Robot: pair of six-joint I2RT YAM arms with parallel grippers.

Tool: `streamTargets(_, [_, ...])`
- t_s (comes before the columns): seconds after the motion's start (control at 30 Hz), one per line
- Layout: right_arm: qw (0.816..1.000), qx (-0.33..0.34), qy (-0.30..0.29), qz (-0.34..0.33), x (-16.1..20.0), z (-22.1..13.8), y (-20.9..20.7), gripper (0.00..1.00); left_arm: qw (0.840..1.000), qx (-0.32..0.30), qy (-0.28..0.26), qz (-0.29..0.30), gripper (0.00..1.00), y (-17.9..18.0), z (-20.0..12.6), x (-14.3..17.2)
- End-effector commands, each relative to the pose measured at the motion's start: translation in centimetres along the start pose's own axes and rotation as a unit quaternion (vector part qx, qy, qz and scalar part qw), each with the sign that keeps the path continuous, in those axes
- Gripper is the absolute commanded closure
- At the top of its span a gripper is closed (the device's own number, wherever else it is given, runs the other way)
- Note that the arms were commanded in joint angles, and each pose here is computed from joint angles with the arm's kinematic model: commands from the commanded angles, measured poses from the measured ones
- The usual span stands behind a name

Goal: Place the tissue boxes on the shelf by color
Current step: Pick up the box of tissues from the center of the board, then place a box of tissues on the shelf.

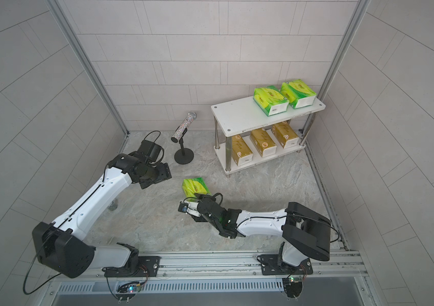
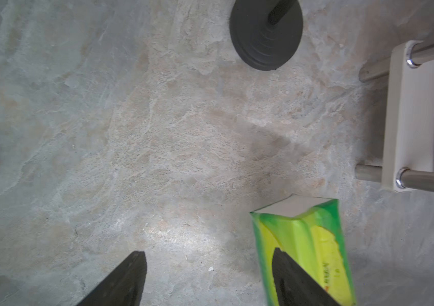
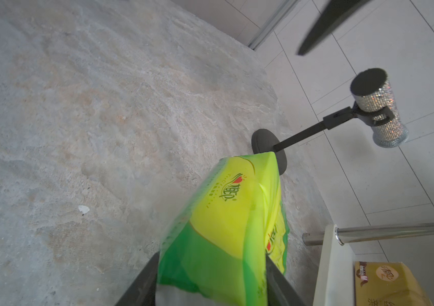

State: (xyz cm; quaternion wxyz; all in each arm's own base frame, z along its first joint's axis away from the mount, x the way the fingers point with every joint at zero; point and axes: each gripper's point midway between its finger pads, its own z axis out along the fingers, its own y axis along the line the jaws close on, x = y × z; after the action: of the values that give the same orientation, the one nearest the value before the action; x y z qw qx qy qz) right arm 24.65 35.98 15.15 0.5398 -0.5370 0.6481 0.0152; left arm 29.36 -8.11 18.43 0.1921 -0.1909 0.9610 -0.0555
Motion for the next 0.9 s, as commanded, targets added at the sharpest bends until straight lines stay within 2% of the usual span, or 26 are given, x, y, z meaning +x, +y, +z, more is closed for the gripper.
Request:
streamTargets(0.0, [0.998,-0.002,-0.038,0.042,-3.5,-1.8,-2.4,0.47,0.999,-0.032,-0.009,-0.002,0.17,2.4,-0.1,0.1])
streamTargets(0.2, [0.996,0.008,-0.086,0.038,-8.5,-5.0,-6.8,0.48,0.999,-0.040,-0.010,-0.022,0.17,4.4,0.6,0.2])
streamTargets(0.33, [0.992,0.024,-0.122,0.023,-12.1,-7.2,-10.3,0.47,0.999,-0.031,-0.002,-0.029,0.17,4.6,1.3,0.8])
streamTargets(0.5, [0.986,0.073,-0.147,-0.022,-15.3,-9.1,-16.9,0.48,0.999,-0.017,0.022,-0.019,0.17,4.0,1.8,1.5])
streamTargets(0.63, [0.979,0.126,-0.155,-0.038,-16.3,-10.1,-23.1,0.47,1.000,-0.015,0.017,-0.018,0.17,4.0,1.5,1.5])
streamTargets(0.87, [0.967,0.203,-0.148,-0.044,-14.5,-11.5,-32.4,0.48,1.000,-0.012,0.019,-0.017,0.17,4.0,1.5,1.7])
